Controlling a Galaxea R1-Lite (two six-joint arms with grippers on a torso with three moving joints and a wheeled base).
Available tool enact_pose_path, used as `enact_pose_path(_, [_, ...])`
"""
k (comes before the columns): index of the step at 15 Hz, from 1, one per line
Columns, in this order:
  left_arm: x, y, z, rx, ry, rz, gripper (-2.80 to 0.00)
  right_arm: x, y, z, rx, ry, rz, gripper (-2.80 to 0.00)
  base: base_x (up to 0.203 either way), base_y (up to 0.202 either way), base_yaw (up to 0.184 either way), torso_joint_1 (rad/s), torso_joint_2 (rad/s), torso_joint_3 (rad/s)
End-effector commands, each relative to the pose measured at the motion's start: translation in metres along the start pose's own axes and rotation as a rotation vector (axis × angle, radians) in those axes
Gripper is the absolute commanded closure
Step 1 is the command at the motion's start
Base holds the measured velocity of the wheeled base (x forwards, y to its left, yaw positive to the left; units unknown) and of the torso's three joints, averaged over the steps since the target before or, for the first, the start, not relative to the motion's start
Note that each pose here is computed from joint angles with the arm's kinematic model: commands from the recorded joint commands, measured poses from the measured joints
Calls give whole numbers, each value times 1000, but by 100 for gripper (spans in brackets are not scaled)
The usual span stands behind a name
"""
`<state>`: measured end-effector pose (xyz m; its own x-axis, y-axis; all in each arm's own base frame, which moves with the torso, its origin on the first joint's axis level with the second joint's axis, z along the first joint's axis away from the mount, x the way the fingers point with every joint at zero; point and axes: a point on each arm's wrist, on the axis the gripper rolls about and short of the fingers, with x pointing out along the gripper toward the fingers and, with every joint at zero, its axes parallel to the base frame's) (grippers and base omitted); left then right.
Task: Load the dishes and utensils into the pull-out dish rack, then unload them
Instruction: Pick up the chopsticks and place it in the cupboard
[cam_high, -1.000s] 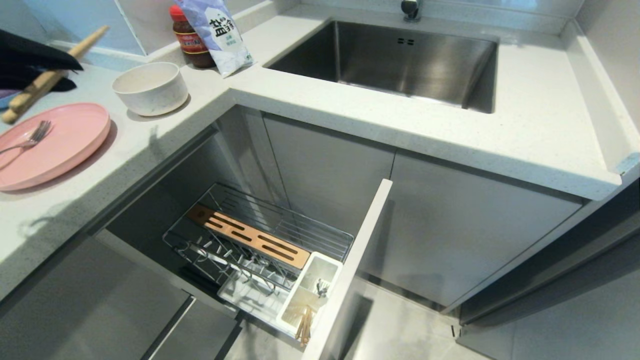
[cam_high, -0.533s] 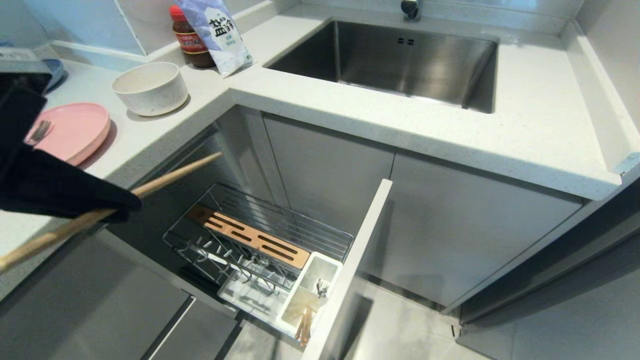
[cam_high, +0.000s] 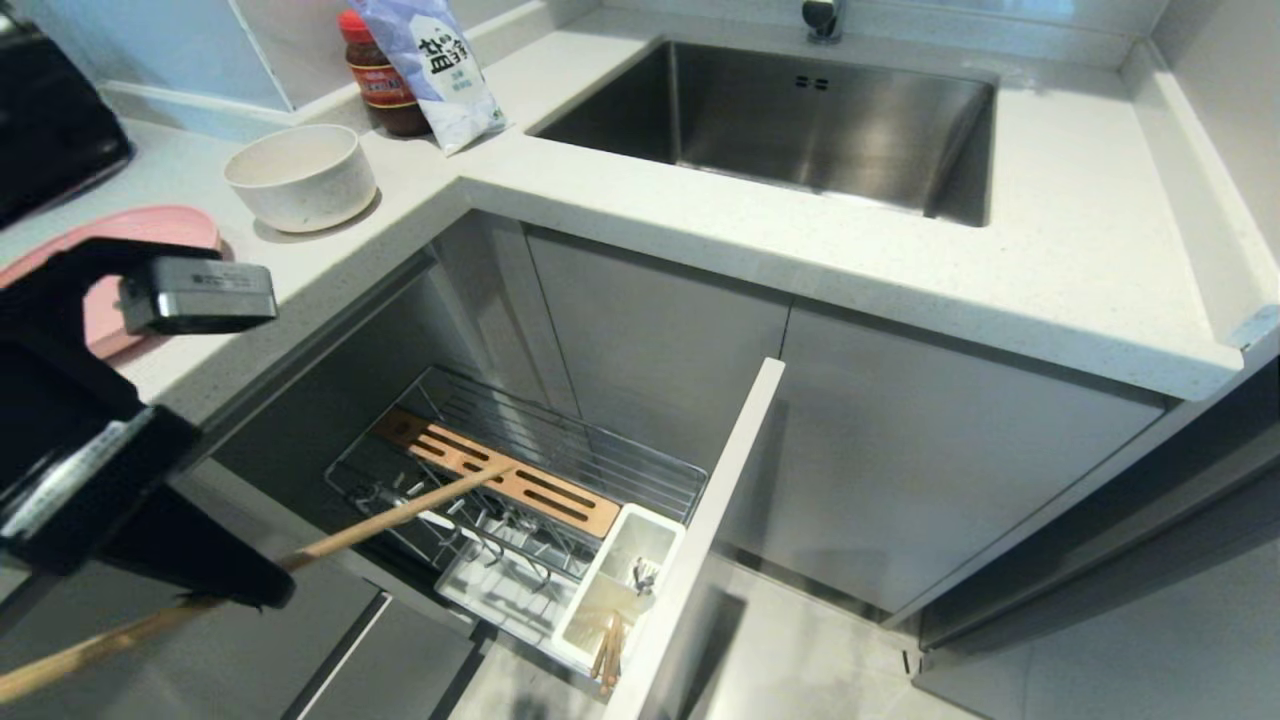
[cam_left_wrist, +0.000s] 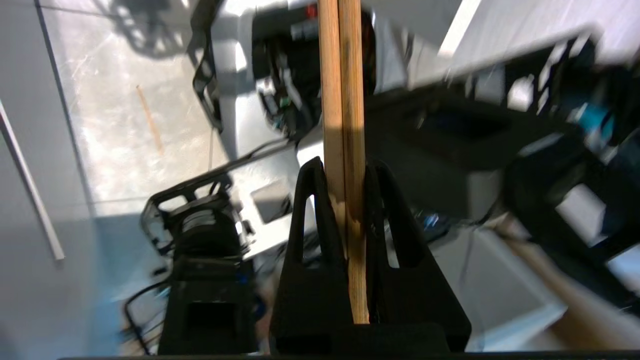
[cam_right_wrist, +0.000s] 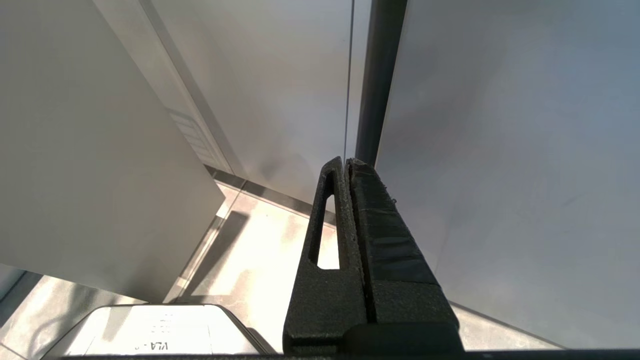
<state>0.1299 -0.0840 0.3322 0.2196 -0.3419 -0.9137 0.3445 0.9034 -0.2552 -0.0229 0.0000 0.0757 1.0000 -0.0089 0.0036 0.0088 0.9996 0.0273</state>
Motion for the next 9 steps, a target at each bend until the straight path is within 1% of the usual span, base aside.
enact_pose_path(1, [25, 0, 4, 14, 134, 20, 0, 0, 0, 0, 0, -1, 0, 0, 0, 0, 0, 0, 0, 0])
enact_pose_path(3, [47, -1, 6, 24, 238, 47, 0, 0, 0, 0, 0, -1, 0, 0, 0, 0, 0, 0, 0, 0])
enact_pose_path(5, [68, -4, 5, 51, 326, 104, 0, 0, 0, 0, 0, -1, 0, 0, 0, 0, 0, 0, 0, 0])
enact_pose_path(6, [77, -4, 4, 65, 345, 131, 0, 0, 0, 0, 0, -1, 0, 0, 0, 0, 0, 0, 0, 0])
enact_pose_path(9, [105, -9, 11, 93, 375, 154, 0, 0, 0, 0, 0, -1, 0, 0, 0, 0, 0, 0, 0, 0])
